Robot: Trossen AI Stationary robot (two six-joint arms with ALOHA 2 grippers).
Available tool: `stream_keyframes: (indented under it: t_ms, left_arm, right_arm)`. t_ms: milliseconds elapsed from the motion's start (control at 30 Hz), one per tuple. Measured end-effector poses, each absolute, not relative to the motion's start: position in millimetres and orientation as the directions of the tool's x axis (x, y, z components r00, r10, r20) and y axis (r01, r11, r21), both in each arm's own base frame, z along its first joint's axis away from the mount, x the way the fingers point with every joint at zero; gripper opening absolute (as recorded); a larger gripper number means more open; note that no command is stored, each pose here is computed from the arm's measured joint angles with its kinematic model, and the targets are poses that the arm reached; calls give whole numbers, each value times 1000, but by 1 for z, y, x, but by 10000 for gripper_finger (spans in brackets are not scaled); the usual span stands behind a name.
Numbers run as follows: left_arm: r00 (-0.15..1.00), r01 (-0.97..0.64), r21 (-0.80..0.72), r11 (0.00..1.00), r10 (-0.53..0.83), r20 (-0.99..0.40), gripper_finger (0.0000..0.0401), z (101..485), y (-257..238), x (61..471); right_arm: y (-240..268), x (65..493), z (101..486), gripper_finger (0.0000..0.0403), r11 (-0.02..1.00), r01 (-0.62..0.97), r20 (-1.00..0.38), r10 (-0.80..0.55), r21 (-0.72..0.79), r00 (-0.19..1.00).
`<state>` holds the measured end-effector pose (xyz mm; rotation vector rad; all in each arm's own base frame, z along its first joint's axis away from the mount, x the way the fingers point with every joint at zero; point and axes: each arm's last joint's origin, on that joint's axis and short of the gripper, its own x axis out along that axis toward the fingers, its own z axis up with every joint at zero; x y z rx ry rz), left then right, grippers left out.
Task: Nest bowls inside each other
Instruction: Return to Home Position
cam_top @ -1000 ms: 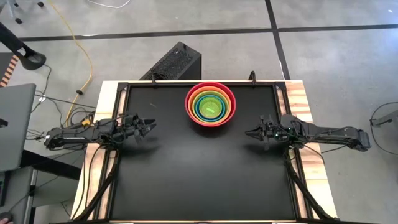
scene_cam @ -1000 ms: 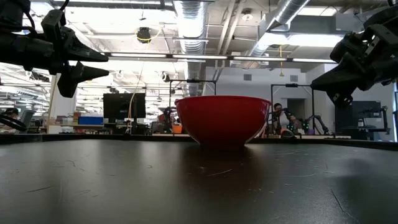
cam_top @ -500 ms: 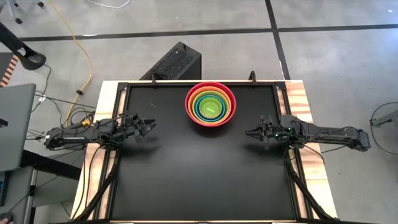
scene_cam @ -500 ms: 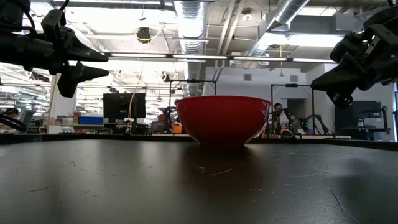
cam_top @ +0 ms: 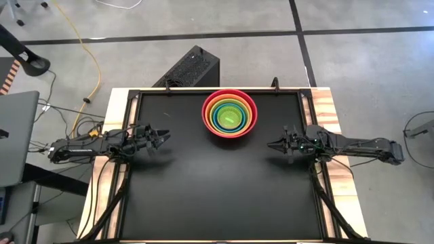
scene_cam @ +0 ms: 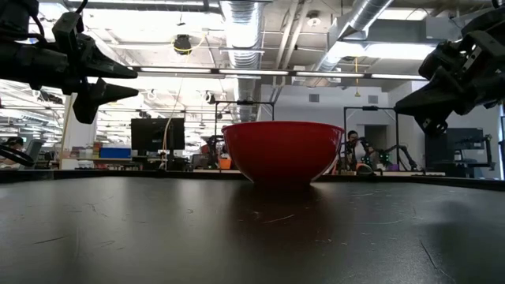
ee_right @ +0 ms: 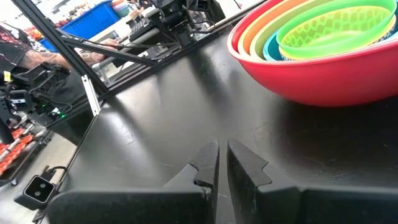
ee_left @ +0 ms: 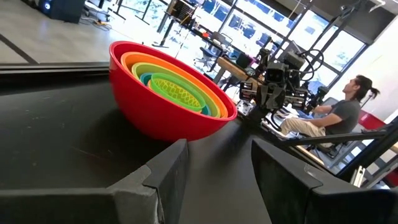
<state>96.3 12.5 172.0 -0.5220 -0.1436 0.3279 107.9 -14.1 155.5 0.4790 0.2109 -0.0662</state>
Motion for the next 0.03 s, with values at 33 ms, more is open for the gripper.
stream_keyframes:
  t_ms: [33]
  left_arm:
    - [938,-270,-511,816,342,51,168,172,12,96]
  right_arm:
    - [-14,108,156,46,886,113,-217,-14,450,976]
